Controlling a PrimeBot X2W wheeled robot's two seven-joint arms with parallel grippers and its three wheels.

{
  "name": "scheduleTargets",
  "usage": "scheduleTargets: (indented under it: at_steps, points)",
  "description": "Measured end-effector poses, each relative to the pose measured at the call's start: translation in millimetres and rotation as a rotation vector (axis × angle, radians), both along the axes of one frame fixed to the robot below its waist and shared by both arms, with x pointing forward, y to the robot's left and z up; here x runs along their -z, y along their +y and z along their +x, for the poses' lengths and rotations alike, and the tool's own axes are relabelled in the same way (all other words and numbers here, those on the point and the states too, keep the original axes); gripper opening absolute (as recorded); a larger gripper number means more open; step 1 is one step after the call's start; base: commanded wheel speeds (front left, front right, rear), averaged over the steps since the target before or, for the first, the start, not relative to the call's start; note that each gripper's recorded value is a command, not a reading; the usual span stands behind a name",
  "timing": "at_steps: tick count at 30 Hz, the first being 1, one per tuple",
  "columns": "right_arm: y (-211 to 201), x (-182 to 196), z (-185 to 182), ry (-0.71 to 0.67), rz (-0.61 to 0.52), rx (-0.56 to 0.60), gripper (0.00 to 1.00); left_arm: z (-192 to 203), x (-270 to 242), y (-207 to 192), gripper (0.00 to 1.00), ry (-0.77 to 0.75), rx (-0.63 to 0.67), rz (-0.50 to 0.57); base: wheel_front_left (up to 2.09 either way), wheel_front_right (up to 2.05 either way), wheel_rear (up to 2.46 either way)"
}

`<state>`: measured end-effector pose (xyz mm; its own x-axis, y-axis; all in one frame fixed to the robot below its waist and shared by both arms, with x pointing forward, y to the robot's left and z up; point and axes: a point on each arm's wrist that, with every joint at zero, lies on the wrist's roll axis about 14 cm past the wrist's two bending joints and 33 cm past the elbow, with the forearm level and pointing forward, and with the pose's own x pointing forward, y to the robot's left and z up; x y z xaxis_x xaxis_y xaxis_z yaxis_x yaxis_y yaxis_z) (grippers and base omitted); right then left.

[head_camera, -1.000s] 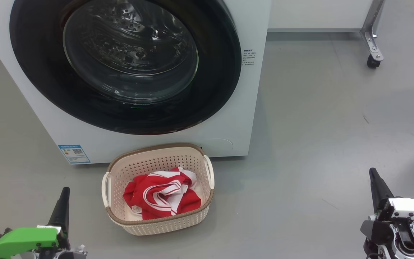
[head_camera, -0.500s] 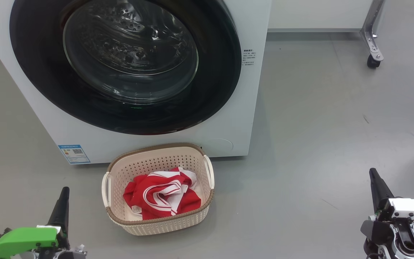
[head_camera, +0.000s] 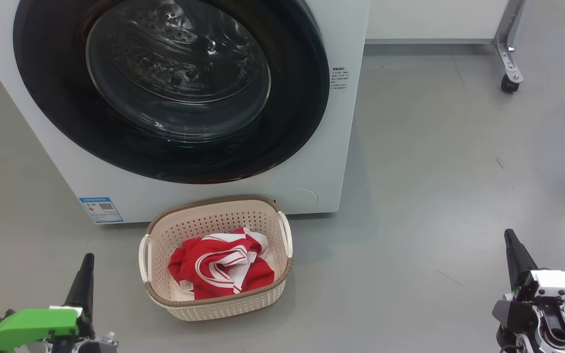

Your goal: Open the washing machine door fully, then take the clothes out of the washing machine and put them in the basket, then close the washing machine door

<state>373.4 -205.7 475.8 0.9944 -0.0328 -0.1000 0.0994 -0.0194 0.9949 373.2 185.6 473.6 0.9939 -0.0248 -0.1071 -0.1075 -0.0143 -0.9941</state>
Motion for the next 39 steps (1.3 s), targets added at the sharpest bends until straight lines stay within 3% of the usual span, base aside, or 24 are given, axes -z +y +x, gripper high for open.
scheduleTargets:
  at_steps: [39]
  points:
    - [0.7, -0.2, 0.1, -0.001, 0.004, -0.004, 0.00, 0.4, -0.9, 0.6, 0.00, -0.003, 0.001, -0.002, 0.00, 0.00, 0.00]
